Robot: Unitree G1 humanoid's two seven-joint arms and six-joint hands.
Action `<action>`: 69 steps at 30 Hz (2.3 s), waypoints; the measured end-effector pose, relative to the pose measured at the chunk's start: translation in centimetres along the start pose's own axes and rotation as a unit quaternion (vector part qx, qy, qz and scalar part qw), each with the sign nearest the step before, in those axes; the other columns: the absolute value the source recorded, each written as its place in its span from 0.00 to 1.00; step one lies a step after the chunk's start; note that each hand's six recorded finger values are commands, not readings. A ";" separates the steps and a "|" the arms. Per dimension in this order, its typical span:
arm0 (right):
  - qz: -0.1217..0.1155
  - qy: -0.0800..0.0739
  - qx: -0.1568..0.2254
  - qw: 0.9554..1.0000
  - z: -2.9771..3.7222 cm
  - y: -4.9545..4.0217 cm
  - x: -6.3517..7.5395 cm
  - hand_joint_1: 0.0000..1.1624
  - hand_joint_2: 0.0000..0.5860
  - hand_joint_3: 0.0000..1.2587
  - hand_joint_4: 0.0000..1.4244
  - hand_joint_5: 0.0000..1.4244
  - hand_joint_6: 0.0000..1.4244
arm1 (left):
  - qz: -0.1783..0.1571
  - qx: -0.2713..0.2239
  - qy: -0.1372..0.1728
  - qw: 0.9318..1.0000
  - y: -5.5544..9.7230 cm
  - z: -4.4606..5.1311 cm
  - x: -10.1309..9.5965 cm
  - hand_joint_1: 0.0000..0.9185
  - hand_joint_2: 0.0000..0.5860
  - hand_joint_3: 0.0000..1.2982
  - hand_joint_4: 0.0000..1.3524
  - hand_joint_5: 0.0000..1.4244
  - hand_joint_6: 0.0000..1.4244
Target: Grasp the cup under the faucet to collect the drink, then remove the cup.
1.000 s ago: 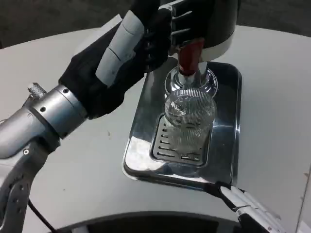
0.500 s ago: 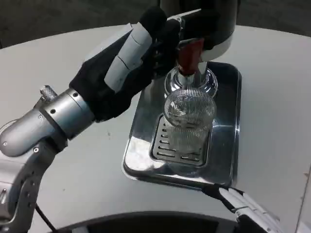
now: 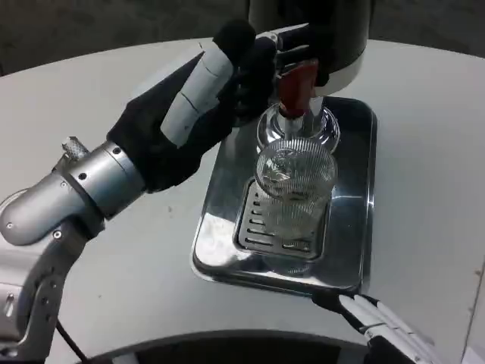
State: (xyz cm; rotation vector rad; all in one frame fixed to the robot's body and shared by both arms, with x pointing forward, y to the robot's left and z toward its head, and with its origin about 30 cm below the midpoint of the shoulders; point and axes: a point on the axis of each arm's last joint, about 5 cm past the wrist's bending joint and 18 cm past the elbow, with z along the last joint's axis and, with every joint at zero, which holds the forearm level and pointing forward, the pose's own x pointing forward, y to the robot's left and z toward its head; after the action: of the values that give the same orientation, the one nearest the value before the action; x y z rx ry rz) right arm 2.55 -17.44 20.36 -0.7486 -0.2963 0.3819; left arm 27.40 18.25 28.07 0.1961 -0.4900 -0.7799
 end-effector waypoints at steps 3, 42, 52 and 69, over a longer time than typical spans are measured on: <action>0.000 0.000 0.000 1.000 0.00 0.01 0.0 0.63 0.86 0.07 0.04 0.00 0.00 | -0.006 0.001 -0.002 1.000 0.1 -0.12 0.0 0.00 0.12 0.21 0.17 0.16 0.07; 0.000 -0.010 0.012 1.000 0.13 0.27 0.2 0.63 0.86 0.08 0.04 0.00 0.00 | -0.039 0.127 -0.004 0.991 0.5 0.66 -0.3 0.00 0.13 0.18 0.10 0.13 0.04; 0.000 -0.010 0.013 1.000 0.14 0.31 0.3 0.63 0.86 0.08 0.04 0.00 0.00 | -0.044 0.159 -0.007 0.986 0.5 0.73 -0.4 0.00 0.13 0.20 0.10 0.13 0.04; -0.005 -0.008 0.014 1.000 0.15 0.34 0.2 0.63 0.86 0.08 0.04 0.00 0.00 | -0.050 0.194 -0.013 0.980 0.4 0.68 -0.3 0.00 0.13 0.21 0.11 0.14 0.04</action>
State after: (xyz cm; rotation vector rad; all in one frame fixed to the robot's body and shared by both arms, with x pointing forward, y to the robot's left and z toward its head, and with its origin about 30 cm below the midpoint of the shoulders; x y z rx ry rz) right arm 2.62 -17.02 20.25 -0.7162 -0.3084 0.3812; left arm 27.14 18.79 28.71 0.5765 -0.6590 -0.7810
